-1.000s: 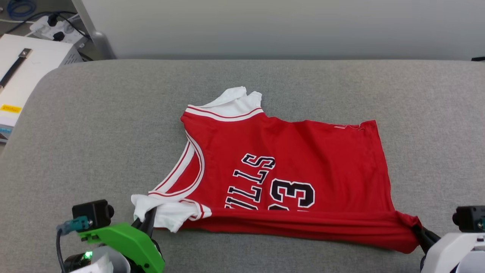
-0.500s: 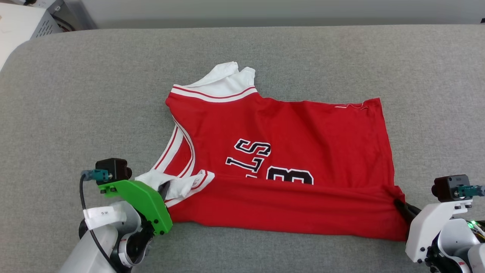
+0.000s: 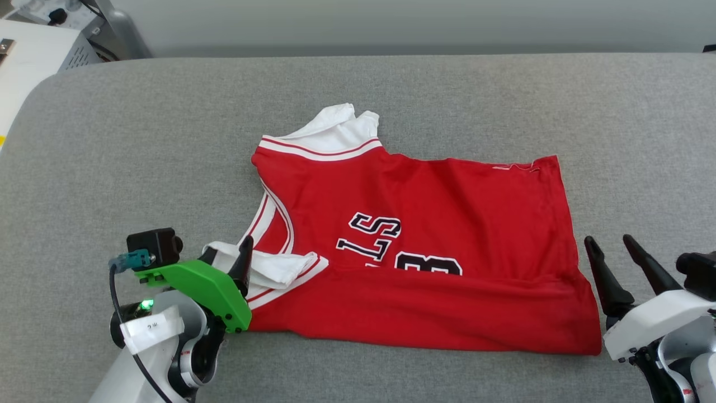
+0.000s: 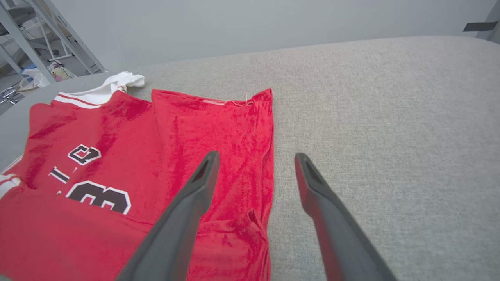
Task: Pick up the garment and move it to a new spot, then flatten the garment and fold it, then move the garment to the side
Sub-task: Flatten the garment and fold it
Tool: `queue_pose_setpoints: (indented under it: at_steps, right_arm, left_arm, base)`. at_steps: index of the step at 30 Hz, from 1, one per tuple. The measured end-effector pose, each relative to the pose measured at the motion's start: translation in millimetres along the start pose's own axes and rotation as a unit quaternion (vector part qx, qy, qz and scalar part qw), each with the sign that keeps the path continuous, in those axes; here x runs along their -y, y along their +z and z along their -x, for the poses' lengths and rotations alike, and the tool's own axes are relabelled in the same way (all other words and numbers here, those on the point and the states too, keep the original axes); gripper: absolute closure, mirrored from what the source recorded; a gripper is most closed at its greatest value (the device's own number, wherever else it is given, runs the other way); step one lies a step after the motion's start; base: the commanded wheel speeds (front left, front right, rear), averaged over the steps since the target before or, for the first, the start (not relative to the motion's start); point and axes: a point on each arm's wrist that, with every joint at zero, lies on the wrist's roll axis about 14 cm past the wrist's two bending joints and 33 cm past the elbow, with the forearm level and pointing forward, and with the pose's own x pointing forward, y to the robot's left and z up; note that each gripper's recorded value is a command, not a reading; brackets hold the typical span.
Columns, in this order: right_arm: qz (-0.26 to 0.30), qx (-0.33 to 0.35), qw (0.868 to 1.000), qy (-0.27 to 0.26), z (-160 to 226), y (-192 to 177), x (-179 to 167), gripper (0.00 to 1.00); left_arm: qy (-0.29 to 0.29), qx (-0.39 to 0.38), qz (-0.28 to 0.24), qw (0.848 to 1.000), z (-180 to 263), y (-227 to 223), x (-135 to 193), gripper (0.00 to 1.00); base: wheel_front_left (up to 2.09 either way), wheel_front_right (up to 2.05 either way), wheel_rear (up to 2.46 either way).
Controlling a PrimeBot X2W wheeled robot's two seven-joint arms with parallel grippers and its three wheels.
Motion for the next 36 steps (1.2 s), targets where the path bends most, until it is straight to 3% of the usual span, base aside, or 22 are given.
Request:
queue_pose_setpoints:
  at_steps: [5,9,18,19,26,29,30,31,32,33,36]
  right_arm:
    - [0.015,0.074,0.997,-0.007,16,26,-3,0.00]
    - [0.018,0.101,0.995,-0.011,28,38,-9,0.00]
    - [0.013,0.102,0.995,-0.017,38,41,-16,0.00]
    - [0.011,0.095,0.995,-0.019,36,38,-15,0.00]
    - [0.005,0.076,0.997,-0.025,30,26,-10,0.00]
    - [-0.004,0.063,0.997,-0.040,27,19,0,0.00]
    - [-0.007,0.057,0.997,-0.044,28,16,3,0.00]
    - [-0.010,0.053,0.997,-0.047,28,14,5,0.00]
    - [-0.015,0.048,0.997,-0.051,29,12,9,0.00]
    - [-0.021,0.040,0.997,-0.055,29,9,12,0.00]
    - [-0.038,0.016,0.997,-0.061,30,3,21,0.00]
  left_arm:
    - [0.012,0.087,-0.040,0.995,20,31,-2,0.00]
    - [0.026,0.108,-0.056,0.992,36,39,-9,0.00]
    - [0.019,-0.069,-0.101,0.992,47,-8,-22,0.00]
    - [0.023,-0.132,-0.100,0.986,47,-24,-28,0.00]
    - [0.046,-0.214,-0.090,0.972,35,-44,-42,0.00]
    - [0.041,-0.281,-0.092,0.954,29,-66,-45,0.00]
    - [0.037,-0.294,-0.089,0.951,29,-69,-43,0.07]
    - [0.034,-0.300,-0.087,0.949,27,-70,-43,0.53]
    - [0.031,-0.306,-0.085,0.948,26,-71,-42,0.64]
    - [0.029,-0.308,-0.085,0.947,24,-72,-41,1.00]
    - [0.018,-0.308,-0.084,0.948,22,-73,-37,1.00]
  base:
    - [0.00,0.00,0.00]
    - [0.00,0.00,0.00]
    - [0.00,0.00,0.00]
    - [0.00,0.00,0.00]
    - [0.00,0.00,0.00]
    - [0.00,0.00,0.00]
    - [0.00,0.00,0.00]
    - [0.00,0.00,0.00]
    - [0.00,0.00,0.00]
    - [0.00,0.00,0.00]
    - [0.00,0.00,0.00]
